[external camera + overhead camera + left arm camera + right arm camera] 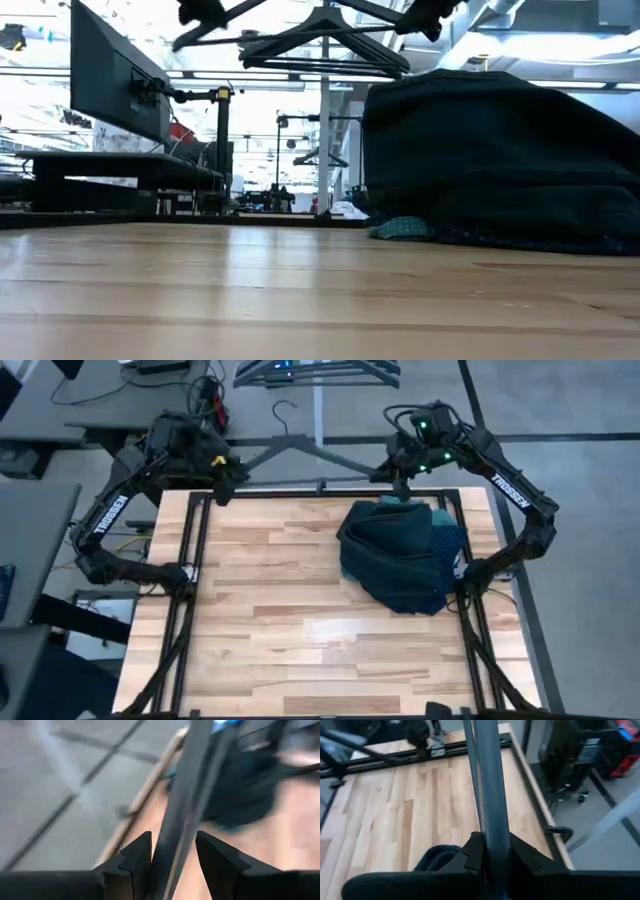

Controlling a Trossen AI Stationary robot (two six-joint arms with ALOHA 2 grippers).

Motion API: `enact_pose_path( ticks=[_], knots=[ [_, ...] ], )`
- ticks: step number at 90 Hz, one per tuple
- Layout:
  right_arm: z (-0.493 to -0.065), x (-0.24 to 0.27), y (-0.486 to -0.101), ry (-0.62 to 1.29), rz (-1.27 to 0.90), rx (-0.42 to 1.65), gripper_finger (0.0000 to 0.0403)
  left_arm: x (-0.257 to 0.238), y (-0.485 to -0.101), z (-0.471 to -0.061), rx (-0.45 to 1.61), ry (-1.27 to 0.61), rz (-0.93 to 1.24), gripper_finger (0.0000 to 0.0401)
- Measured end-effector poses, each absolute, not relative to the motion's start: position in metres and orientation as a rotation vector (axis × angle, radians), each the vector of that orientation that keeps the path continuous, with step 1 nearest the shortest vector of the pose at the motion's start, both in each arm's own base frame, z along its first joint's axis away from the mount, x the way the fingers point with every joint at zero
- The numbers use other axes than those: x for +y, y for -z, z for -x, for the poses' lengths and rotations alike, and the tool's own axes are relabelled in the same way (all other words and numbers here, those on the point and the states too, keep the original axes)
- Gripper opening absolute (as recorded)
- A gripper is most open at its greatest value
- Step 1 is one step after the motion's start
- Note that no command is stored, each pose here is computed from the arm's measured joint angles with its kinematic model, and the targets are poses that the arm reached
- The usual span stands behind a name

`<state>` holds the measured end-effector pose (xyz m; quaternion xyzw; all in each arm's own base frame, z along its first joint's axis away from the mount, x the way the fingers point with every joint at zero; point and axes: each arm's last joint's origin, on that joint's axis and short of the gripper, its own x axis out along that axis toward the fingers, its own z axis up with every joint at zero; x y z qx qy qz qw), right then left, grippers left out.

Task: Hang clothes
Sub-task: Hang the gray hanger on the rack

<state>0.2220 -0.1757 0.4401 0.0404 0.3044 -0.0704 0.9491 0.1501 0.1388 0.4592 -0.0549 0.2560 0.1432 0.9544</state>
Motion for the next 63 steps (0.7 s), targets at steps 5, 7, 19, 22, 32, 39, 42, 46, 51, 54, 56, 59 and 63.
enact_pose_path(
  ticks=[5,7,19,22,32,39,42,46,51,54,56,59,63],
  knots=[
    [-0.222,-0.175,-0.44,0.127,-0.078,0.62,0.0034,0.138,-0.459,-0.15,0.51,-0.254,0.129,0.0138],
    [-0.222,-0.175,-0.44,0.123,-0.079,0.617,0.0034,0.137,-0.459,-0.151,0.508,-0.247,0.131,0.0138],
    [-0.223,-0.176,-0.44,0.122,-0.084,0.61,0.0034,0.138,-0.461,-0.151,0.482,-0.235,0.131,0.0138],
    [-0.223,-0.176,-0.44,0.119,-0.082,0.612,0.0034,0.137,-0.463,-0.152,0.458,-0.215,0.131,0.0138],
    [-0.222,-0.174,-0.438,0.077,-0.082,0.621,0.0034,0.134,-0.472,-0.149,0.396,-0.158,0.138,0.0138],
    [-0.219,-0.171,-0.437,0.054,-0.126,0.639,0.0034,0.134,-0.475,-0.145,0.39,-0.156,0.144,0.0138],
    [-0.218,-0.169,-0.436,0.051,-0.141,0.647,0.0034,0.134,-0.475,-0.145,0.394,-0.157,0.15,0.0138],
    [-0.216,-0.167,-0.437,0.049,-0.148,0.655,0.0034,0.134,-0.476,-0.144,0.394,-0.16,0.153,0.0138],
    [-0.214,-0.166,-0.438,0.052,-0.145,0.651,0.0034,0.133,-0.479,-0.143,0.378,-0.164,0.141,0.0138],
    [-0.213,-0.168,-0.439,0.058,-0.139,0.641,0.0034,0.133,-0.482,-0.142,0.354,-0.168,0.121,0.0138],
    [-0.213,-0.169,-0.44,0.063,-0.134,0.634,0.0034,0.132,-0.485,-0.142,0.336,-0.17,0.109,0.0138],
    [-0.213,-0.17,-0.441,0.067,-0.126,0.624,0.0034,0.132,-0.488,-0.142,0.313,-0.173,0.096,0.0138],
    [-0.214,-0.171,-0.441,0.066,-0.121,0.617,0.0034,0.132,-0.489,-0.142,0.298,-0.172,0.087,0.0138]
  ],
)
